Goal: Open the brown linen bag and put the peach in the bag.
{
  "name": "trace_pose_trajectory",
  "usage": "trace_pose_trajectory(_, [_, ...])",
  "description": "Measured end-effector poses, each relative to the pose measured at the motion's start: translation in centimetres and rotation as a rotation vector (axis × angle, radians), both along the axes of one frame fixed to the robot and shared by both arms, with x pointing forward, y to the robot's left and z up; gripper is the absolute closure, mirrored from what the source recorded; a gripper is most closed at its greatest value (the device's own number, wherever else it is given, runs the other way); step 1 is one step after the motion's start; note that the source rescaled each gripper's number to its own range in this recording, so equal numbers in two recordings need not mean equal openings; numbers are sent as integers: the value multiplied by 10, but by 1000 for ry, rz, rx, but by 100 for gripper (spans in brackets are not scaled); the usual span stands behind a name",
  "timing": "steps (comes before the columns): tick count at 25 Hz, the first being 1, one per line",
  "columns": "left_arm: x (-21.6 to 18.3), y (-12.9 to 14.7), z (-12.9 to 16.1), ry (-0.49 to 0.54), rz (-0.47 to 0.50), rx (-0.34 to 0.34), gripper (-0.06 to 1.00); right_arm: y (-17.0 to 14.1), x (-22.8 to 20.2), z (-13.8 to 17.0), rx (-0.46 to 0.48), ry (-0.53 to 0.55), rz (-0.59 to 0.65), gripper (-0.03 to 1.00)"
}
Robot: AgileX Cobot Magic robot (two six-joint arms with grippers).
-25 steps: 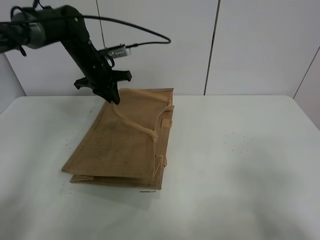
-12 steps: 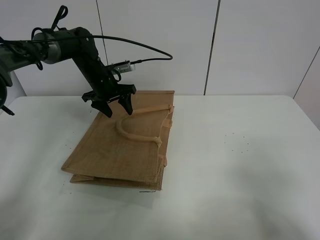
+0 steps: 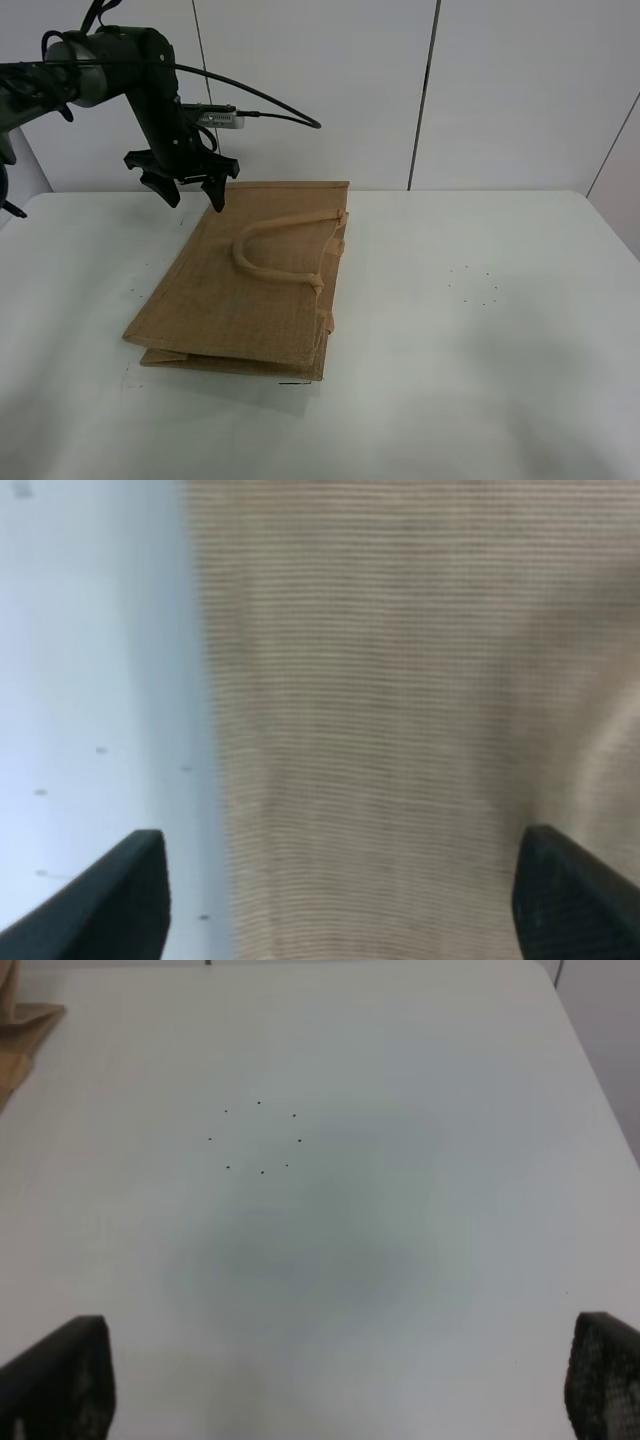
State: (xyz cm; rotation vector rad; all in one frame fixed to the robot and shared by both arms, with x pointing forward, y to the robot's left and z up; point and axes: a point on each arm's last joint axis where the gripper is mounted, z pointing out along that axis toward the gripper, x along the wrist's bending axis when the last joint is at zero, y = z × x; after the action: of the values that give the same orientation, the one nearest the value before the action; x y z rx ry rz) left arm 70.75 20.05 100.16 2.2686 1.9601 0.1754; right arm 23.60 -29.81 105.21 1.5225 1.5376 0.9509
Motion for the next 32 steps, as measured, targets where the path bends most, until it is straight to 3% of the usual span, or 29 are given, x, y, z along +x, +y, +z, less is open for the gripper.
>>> trace_pose_trajectory(10, [8, 56, 0, 0, 118, 3, -5, 1, 0, 0, -8, 0, 13, -3])
trace_pose_trajectory(18, [1, 88, 10, 5, 195, -35, -5, 1, 0, 0, -6, 0, 15, -3])
trace_pose_trajectory(26, [-48, 92, 55, -12, 202, -52, -5, 1, 0, 0, -6, 0, 15, -3])
trace_pose_trajectory(32, [-130, 89, 80, 21, 175, -52, -5, 1, 0, 0, -6, 0, 15, -3])
